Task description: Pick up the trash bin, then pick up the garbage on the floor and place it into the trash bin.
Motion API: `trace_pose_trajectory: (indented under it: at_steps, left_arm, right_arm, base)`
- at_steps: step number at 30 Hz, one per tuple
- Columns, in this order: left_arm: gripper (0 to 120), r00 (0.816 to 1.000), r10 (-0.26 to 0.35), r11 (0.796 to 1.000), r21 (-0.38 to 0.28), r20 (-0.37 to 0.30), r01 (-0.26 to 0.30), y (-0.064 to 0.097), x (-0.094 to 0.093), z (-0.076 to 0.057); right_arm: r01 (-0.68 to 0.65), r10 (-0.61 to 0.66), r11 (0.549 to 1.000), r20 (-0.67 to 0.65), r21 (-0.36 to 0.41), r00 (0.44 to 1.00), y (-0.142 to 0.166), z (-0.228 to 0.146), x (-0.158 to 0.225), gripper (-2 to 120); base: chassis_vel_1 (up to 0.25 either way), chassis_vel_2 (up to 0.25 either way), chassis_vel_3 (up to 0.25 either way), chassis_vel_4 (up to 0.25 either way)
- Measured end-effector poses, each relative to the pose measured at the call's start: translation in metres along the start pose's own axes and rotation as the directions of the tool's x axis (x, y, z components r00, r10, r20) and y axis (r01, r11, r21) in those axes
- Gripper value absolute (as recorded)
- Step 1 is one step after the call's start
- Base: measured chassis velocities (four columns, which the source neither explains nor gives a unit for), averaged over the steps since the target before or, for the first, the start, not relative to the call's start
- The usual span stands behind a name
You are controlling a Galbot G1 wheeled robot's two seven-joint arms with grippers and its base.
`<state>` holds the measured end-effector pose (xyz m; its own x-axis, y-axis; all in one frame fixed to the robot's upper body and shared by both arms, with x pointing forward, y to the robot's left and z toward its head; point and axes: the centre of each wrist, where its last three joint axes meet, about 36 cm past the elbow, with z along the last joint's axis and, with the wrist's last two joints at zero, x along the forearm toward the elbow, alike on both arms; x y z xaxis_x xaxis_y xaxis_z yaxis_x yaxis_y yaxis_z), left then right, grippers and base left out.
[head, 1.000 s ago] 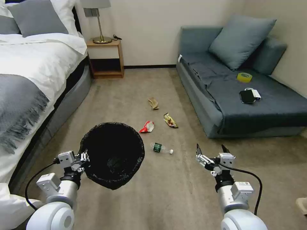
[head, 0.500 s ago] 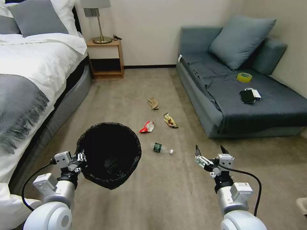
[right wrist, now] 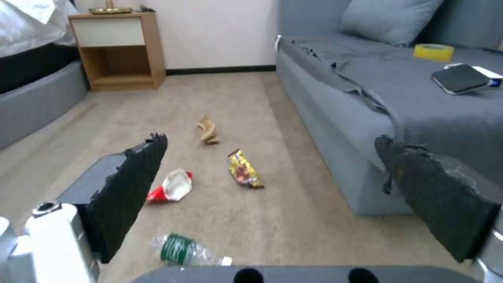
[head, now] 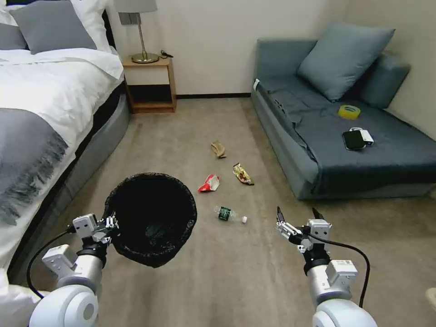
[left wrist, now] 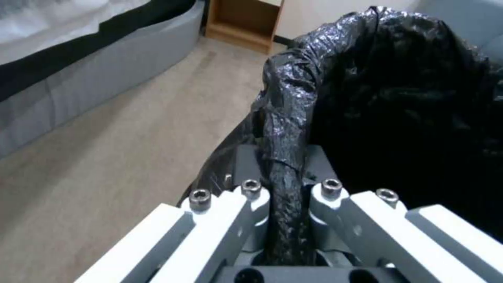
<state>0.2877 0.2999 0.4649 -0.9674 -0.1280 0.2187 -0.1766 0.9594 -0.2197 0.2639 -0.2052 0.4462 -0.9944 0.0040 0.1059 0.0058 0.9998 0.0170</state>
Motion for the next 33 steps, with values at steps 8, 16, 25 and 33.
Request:
trace_pose_trajectory:
  at_steps: [8,16,25,33]
  left_arm:
    - [4,1.000,0.001,1.000,-0.001,0.003,-0.001,0.001,-0.002,-0.001]
    - [4,1.000,0.000,1.000,0.001,0.005,0.000,0.002,-0.002,-0.002]
    - [4,1.000,-0.006,1.000,0.006,0.007,0.006,0.004,-0.001,-0.003]
    - [4,1.000,-0.015,1.000,0.013,0.013,0.014,0.008,0.000,-0.006]
  right_arm:
    - [-0.002,0.002,1.000,-0.002,0.008,1.000,0.001,0.001,0.000,100]
    - [-0.003,0.003,1.000,-0.006,0.011,1.000,0.002,0.003,0.000,100]
    - [0.013,-0.013,1.000,-0.010,0.009,1.000,0.006,0.006,0.002,100]
    - [0.036,-0.035,0.999,-0.017,0.015,0.999,0.011,0.011,0.001,100]
  base:
    - [-0.183,0.183,0.193,-0.180]
    - [-0.173,0.164,0.166,-0.158]
    - [-0.149,0.163,0.153,-0.160]
    - [-0.074,0.066,0.068,-0.062]
